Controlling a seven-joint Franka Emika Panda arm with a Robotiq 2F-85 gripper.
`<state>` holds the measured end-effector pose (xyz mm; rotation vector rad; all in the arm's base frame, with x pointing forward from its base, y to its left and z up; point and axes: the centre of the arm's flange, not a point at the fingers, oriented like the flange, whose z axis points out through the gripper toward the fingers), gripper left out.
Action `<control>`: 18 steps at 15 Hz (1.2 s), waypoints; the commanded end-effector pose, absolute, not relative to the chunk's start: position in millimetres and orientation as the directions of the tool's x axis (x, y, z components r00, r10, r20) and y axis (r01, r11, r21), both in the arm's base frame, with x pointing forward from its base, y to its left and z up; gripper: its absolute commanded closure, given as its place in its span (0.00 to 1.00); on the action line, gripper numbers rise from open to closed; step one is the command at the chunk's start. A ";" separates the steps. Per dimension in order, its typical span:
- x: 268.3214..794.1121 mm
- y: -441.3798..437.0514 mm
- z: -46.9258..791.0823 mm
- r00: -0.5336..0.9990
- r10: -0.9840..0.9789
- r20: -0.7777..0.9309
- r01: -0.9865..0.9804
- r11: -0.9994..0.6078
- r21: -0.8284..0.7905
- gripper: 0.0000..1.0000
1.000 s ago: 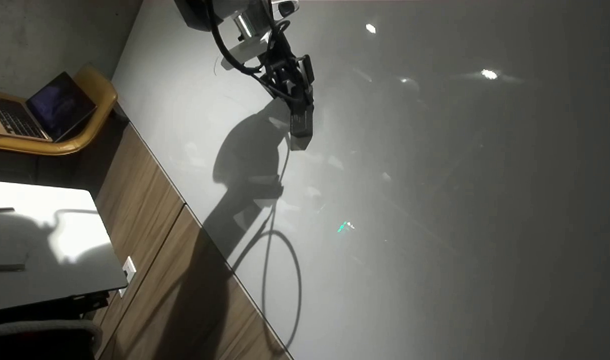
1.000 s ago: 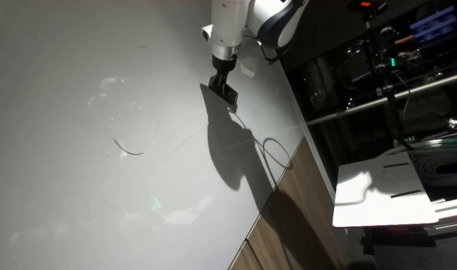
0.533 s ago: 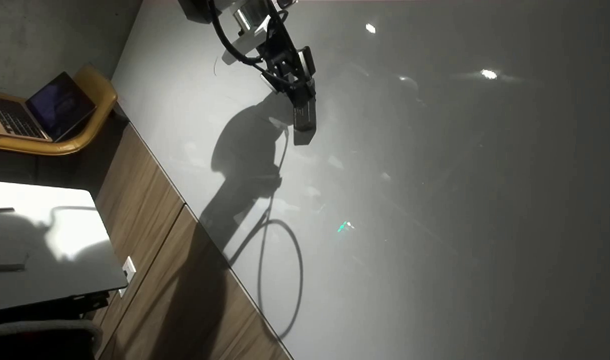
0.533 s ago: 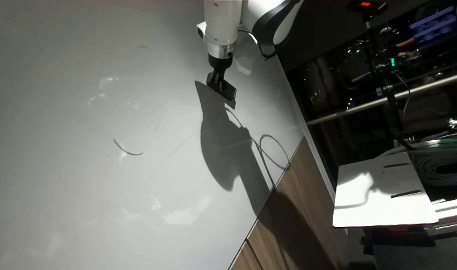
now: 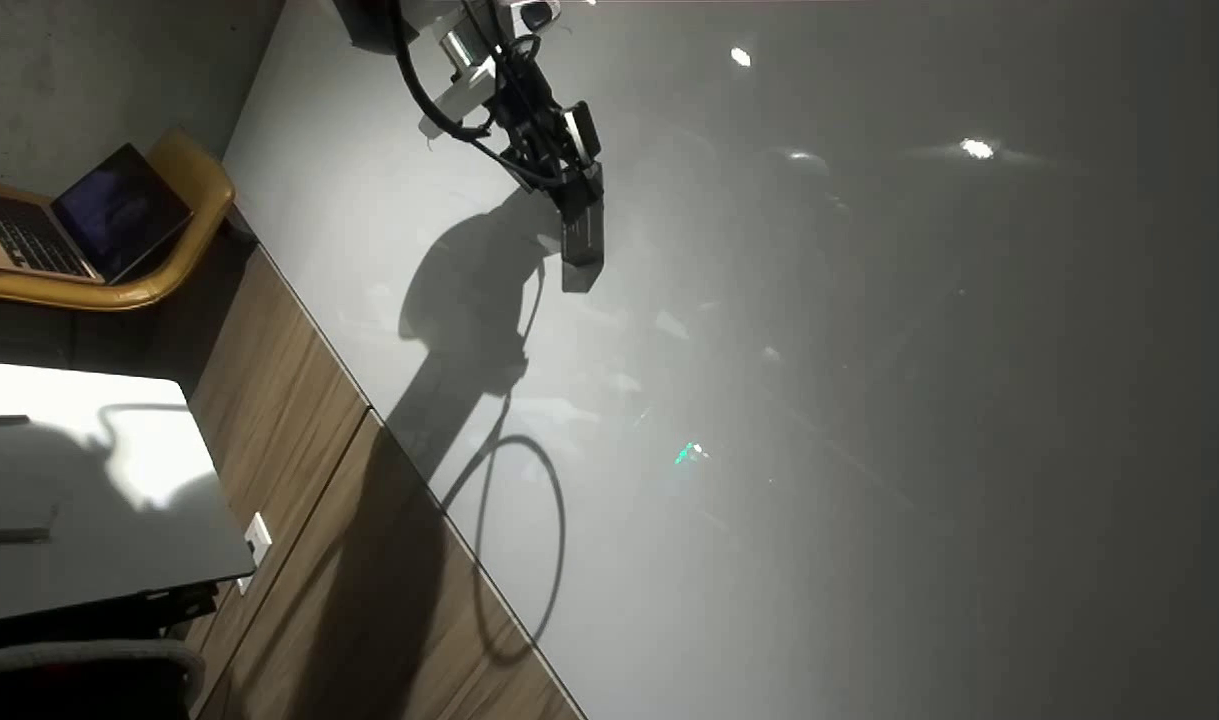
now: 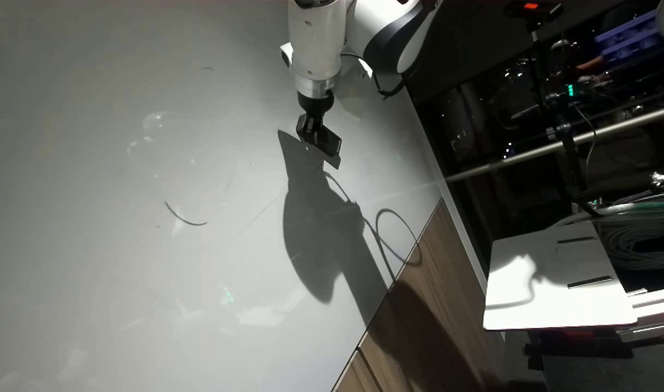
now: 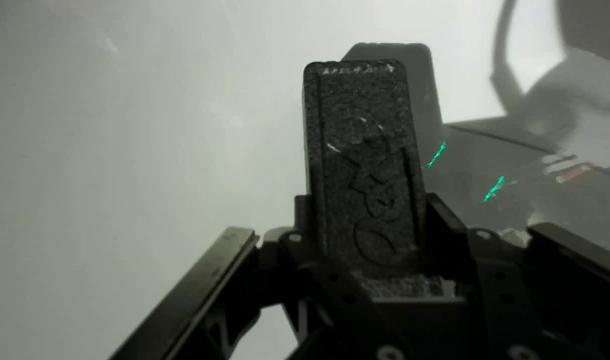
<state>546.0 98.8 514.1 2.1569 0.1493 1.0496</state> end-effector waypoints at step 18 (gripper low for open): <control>596.4 265.0 510.5 0.543 0.410 0.733 -0.095 -0.837 0.539 0.71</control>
